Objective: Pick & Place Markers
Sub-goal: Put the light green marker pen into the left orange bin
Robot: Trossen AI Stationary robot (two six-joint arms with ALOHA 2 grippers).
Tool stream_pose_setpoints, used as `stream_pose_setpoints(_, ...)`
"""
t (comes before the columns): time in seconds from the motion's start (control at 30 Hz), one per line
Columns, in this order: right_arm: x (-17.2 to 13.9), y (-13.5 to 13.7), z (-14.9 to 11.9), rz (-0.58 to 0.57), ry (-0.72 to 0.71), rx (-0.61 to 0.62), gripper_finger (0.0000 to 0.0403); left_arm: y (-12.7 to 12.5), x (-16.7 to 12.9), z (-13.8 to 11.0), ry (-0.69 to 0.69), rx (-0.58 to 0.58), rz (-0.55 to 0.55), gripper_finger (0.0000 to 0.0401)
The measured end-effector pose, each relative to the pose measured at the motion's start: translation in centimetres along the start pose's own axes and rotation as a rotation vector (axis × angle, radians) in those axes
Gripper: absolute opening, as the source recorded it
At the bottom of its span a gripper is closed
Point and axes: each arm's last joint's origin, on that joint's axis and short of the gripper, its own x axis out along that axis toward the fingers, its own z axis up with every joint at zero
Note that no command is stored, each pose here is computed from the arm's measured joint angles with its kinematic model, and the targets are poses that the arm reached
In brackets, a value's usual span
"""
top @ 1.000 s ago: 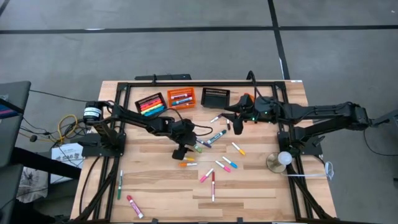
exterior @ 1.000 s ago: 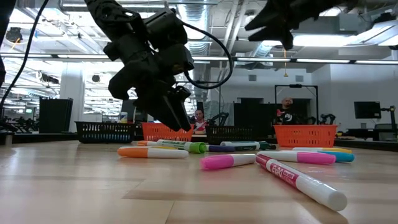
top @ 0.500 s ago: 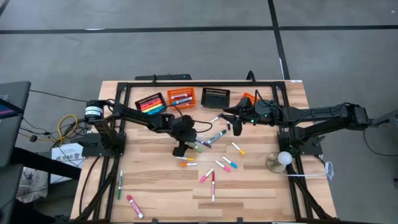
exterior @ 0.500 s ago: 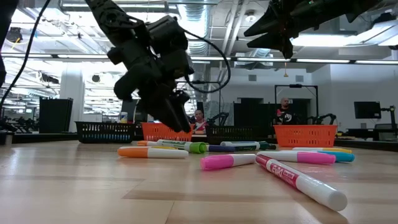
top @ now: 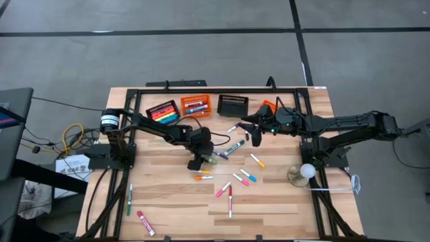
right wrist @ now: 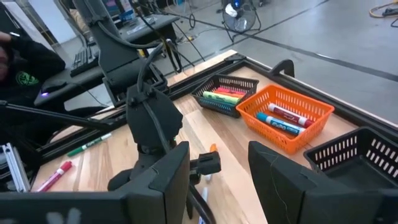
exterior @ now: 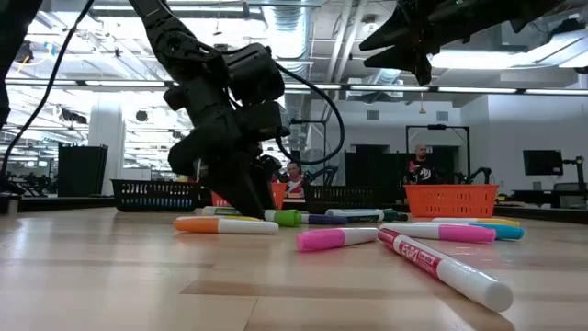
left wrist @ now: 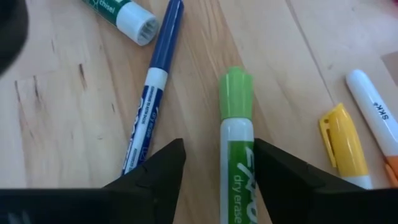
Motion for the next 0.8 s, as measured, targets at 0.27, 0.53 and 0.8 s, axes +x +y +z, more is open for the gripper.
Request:
stream_pose_setpoints(0.27, 0.0, 0.0, 0.1, 0.002, -0.011, -0.006, 0.0156, -0.2, 0.0, -0.1, 0.012, -0.018, -0.014, 0.0092)
stream_pose_setpoints(0.53, 0.0, 0.0, 0.1, 0.004, -0.015, -0.005, 0.0156, -0.8, -1.1, -0.2, 0.034, -0.072, -0.089, 0.0063)
stream_pose_setpoints(0.8, 0.0, 0.1, 0.2, 0.005, -0.022, -0.004, 0.0156, -1.4, -6.7, 1.7, -0.066, -0.06, -0.052, 0.0064)
